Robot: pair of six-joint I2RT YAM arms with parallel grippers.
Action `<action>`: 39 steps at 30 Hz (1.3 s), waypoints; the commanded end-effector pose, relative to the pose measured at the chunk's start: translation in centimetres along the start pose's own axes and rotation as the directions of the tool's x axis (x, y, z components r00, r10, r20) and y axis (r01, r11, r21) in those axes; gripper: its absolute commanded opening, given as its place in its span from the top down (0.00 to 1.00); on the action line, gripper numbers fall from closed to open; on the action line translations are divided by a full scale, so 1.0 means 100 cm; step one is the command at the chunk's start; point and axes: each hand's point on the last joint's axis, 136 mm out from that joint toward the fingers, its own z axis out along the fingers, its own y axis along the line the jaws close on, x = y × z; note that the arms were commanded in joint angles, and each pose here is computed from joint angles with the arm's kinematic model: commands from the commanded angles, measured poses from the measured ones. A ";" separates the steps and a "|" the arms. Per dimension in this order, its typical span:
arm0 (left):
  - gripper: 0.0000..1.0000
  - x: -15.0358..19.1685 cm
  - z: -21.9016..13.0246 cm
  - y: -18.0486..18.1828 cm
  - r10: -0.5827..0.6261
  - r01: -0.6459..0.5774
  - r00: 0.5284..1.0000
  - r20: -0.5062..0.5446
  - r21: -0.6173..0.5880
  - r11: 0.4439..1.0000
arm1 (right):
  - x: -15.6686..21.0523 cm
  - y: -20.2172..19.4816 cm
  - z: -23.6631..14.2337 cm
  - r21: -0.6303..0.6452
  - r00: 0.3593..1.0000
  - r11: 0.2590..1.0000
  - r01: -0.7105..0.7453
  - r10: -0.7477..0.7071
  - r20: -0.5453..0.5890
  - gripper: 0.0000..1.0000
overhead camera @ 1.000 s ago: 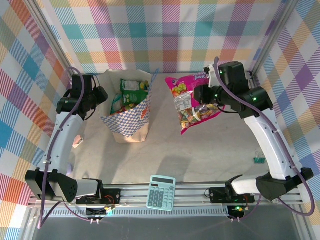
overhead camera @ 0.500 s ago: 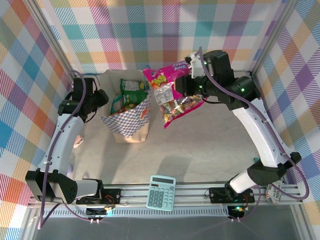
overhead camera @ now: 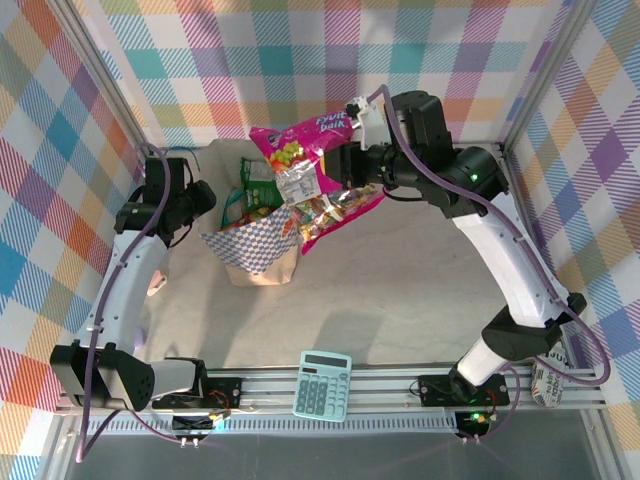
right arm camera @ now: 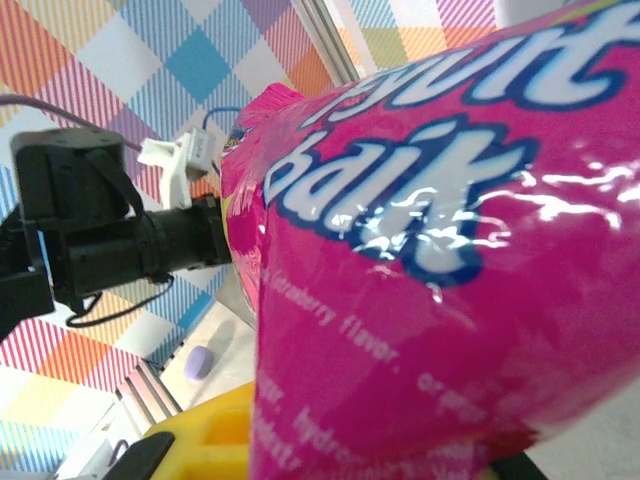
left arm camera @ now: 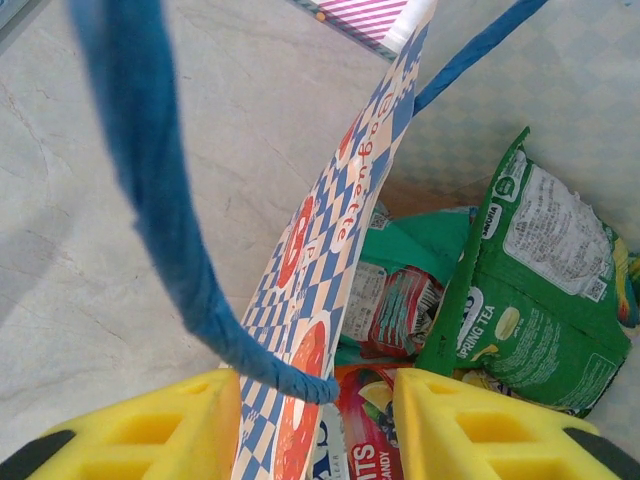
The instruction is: Place the snacks into the paper bag
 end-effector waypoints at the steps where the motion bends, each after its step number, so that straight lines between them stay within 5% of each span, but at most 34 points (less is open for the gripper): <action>1: 0.57 -0.005 -0.005 0.002 -0.009 0.008 1.000 0.026 0.014 1.000 | -0.062 0.038 -0.015 -0.135 0.972 0.990 0.045 -0.012 0.236 1.00; 26: 0.66 0.004 0.006 0.017 -0.045 0.045 0.999 0.008 -0.007 0.999 | -0.111 0.079 0.061 -0.395 0.927 0.914 -0.093 0.224 0.300 1.00; 39: 0.66 0.002 0.005 0.018 -0.055 0.055 0.998 0.013 -0.002 0.999 | -0.114 0.073 0.110 -0.406 0.905 0.903 -0.142 0.285 0.316 1.00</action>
